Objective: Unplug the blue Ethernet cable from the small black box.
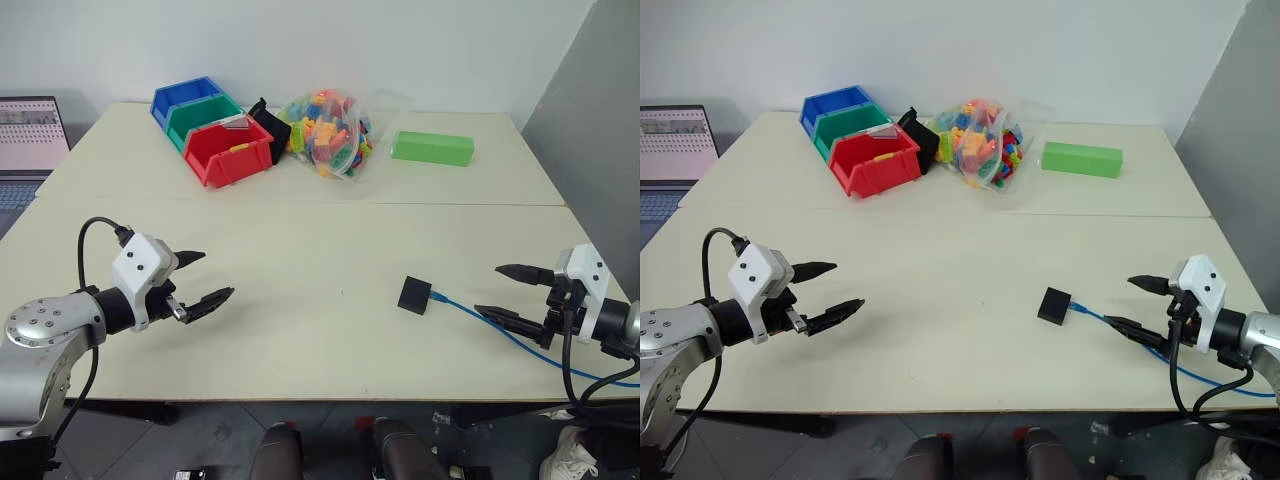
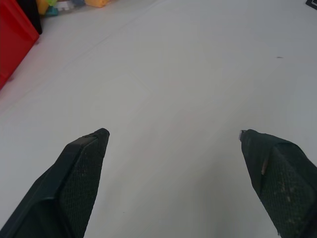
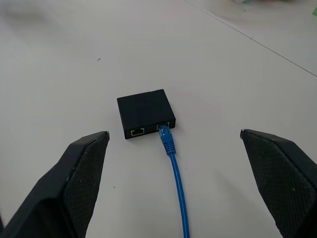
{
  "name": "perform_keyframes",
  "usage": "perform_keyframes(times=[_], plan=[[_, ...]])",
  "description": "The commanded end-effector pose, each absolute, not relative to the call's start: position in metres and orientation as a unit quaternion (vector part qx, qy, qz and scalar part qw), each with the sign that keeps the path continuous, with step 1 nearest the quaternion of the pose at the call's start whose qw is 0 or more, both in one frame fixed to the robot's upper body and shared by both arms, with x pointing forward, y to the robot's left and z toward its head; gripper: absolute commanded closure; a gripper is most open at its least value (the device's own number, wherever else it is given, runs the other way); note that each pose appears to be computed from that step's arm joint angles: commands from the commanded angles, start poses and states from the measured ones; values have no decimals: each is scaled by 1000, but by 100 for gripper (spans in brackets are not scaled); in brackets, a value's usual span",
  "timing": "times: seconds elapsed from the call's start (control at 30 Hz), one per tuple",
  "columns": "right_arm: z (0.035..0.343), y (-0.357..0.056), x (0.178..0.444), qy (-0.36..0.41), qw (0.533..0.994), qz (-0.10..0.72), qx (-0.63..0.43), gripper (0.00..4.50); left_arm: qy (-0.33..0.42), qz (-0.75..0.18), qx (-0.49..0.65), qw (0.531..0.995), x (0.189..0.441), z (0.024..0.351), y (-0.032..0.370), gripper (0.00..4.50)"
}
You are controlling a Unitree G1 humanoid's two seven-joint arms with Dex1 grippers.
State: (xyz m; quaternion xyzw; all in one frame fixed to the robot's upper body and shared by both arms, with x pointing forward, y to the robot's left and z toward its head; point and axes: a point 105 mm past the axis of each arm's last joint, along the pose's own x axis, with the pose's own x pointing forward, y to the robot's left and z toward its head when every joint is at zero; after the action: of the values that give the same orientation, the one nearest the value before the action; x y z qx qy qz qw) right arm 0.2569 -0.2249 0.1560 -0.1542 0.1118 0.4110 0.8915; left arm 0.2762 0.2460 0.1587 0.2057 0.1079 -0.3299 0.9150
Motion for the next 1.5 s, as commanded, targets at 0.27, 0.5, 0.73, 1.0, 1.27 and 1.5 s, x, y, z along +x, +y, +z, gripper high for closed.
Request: perform_keyframes(times=[0.27, 0.5, 0.73, 1.0, 1.27, 1.5], plan=[[164, -226, 258, 94, 891, 409, -172, 0, 86, -348, 231, 904, 272, 174, 238, 0], [159, -223, 259, 100, 891, 408, -175, 0, 90, -354, 247, 898, 272, 171, 240, 0], [147, -203, 259, 105, 886, 418, -168, 0, 100, -409, 231, 877, 263, 161, 222, 0], [112, -192, 267, 146, 883, 402, -193, 0, 112, -527, 222, 813, 237, 154, 187, 0], [86, -197, 292, 160, 885, 394, -188, 0, 99, -557, 228, 792, 237, 153, 172, 0], [73, -198, 302, 172, 872, 413, -199, 0, 90, -563, 222, 791, 238, 153, 167, 0]])
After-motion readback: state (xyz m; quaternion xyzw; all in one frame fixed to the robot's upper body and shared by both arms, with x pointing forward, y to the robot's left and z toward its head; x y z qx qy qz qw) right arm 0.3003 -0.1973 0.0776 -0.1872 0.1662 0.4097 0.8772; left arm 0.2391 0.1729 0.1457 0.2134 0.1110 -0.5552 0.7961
